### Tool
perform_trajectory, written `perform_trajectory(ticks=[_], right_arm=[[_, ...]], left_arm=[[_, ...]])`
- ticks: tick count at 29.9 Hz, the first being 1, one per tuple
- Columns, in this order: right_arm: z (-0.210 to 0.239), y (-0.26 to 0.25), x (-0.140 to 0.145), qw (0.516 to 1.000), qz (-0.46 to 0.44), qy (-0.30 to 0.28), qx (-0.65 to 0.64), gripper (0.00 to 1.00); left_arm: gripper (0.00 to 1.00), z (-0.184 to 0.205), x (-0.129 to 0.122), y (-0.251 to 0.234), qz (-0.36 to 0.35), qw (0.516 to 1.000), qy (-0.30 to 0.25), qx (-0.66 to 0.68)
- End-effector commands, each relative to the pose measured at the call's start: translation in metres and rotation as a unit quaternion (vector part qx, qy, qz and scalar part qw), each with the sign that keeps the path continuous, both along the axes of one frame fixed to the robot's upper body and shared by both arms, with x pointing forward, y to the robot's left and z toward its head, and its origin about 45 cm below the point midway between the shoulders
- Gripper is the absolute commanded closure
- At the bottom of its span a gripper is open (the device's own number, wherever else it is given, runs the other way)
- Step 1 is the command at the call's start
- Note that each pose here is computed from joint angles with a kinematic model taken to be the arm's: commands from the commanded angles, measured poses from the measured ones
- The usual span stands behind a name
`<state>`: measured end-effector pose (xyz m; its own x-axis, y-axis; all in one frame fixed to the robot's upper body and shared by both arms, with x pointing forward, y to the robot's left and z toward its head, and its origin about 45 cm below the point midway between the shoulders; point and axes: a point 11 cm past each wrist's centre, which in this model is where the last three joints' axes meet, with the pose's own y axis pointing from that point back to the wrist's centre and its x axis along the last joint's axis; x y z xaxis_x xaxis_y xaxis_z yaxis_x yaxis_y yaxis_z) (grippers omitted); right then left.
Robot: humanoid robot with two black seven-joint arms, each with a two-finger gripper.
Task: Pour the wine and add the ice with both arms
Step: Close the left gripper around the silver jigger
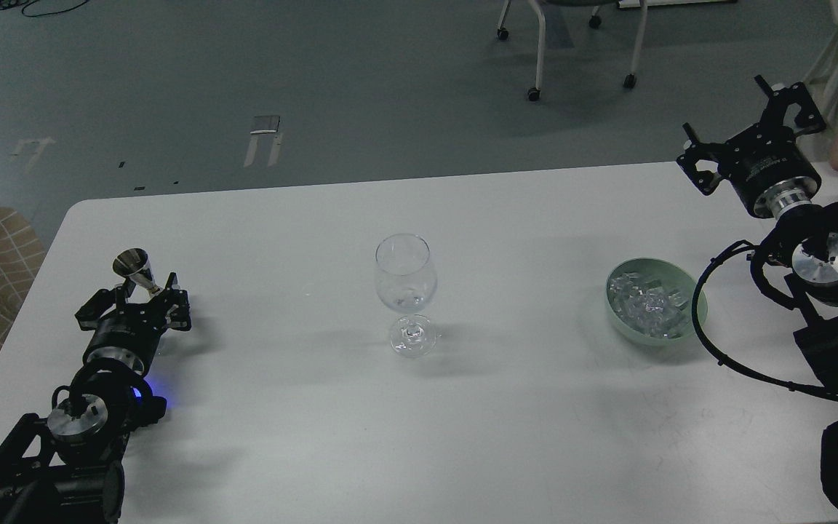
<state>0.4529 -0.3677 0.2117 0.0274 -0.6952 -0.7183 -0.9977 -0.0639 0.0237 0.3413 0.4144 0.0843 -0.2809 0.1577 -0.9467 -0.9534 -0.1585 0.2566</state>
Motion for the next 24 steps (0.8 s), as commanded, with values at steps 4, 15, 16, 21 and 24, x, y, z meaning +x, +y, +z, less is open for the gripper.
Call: perform_trajectory(ticks=[4, 15, 16, 21, 24], right_arm=[[0.0018, 0.001, 0.0012, 1.0, 0.001, -0.002, 0.0, 0.0], [0.0022, -0.0002, 0.0014, 1.0, 0.001, -0.001, -0.002, 0.0], [0.0022, -0.0002, 0.0014, 1.0, 0.001, -0.001, -0.002, 0.0], [0.0023, 0.0001, 0.0031, 1.0, 0.0, 0.001, -0.002, 0.0], [0.0035, 0.0008, 0.0039, 1.0, 0.001, 0.0, -0.003, 0.0]], left_arm=[[0.56, 0.0027, 0.004, -0.002, -0.002, 1.0, -0.011, -0.001], [0.84, 0.0053, 0.0029, -0.0069, -0.014, 0.999, -0.038, 0.003], [0.84, 0.0049, 0.003, -0.0083, -0.014, 0.999, -0.039, 0.001], [0.84, 0.0042, 0.0025, -0.0096, -0.015, 0.999, -0.041, 0.0], [0.84, 0.0084, 0.0029, -0.0103, -0.019, 0.998, -0.06, 0.002]])
